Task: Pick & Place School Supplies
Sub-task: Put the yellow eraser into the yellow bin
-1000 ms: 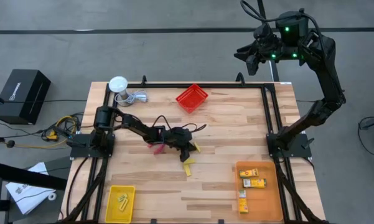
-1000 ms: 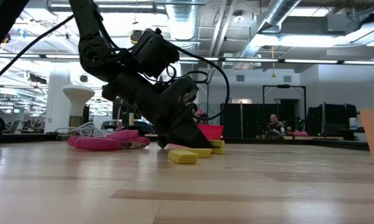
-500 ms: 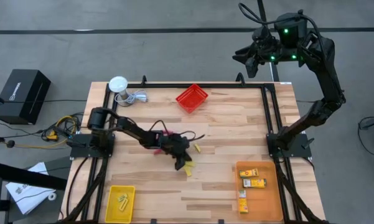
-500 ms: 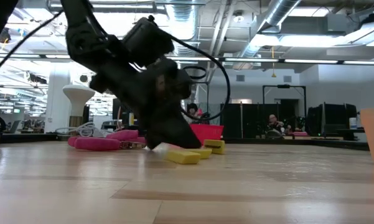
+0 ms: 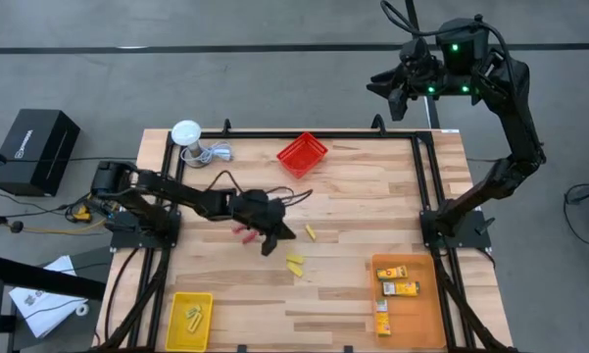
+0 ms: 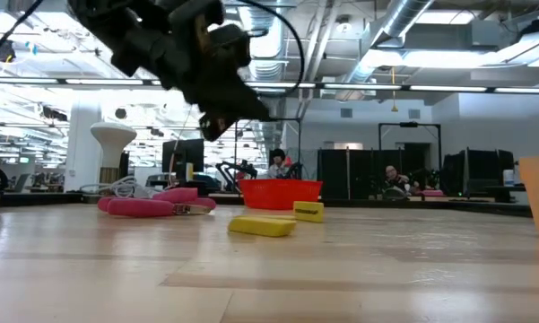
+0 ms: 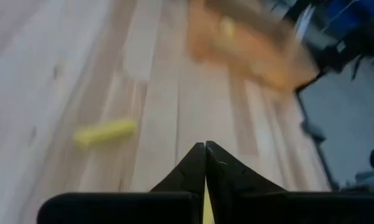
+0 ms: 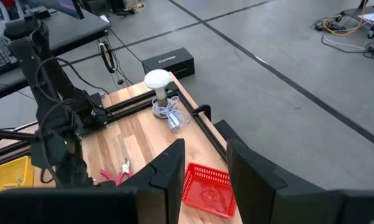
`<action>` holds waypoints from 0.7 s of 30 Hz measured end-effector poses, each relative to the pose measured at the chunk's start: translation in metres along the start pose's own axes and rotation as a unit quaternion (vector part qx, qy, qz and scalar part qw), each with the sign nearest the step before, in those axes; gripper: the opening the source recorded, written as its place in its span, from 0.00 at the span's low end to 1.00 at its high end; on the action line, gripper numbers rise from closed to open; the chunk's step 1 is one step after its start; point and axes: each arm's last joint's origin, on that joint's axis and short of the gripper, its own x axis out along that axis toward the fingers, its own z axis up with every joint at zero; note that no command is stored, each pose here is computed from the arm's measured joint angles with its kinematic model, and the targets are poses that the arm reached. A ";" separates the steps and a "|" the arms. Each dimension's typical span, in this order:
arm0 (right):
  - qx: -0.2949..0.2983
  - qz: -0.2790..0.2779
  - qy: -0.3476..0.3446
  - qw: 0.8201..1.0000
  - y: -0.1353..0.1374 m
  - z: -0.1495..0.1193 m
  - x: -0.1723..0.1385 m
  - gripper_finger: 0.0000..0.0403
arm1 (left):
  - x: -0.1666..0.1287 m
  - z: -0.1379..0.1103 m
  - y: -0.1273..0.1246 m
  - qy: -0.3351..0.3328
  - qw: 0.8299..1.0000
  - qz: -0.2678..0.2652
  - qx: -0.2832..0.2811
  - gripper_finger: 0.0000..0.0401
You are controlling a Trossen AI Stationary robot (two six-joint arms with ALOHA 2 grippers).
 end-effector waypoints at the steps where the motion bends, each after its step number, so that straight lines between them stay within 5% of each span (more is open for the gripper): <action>1: 0.000 0.000 -0.003 1.000 0.000 0.001 0.000 0.27 | -0.005 0.003 0.000 -0.003 1.000 0.000 0.005 0.02; 6: -0.003 0.015 -0.019 1.000 0.002 0.004 0.000 0.27 | -0.028 0.018 0.007 -0.006 0.999 -0.032 0.038 0.11; 15: 0.016 0.017 -0.024 0.999 0.002 0.005 0.001 0.27 | -0.042 0.024 0.032 0.079 0.986 -0.008 0.148 0.41; 21: 0.017 0.028 -0.024 0.999 0.007 0.005 0.001 0.27 | -0.033 0.050 0.029 0.123 0.962 -0.022 0.242 0.44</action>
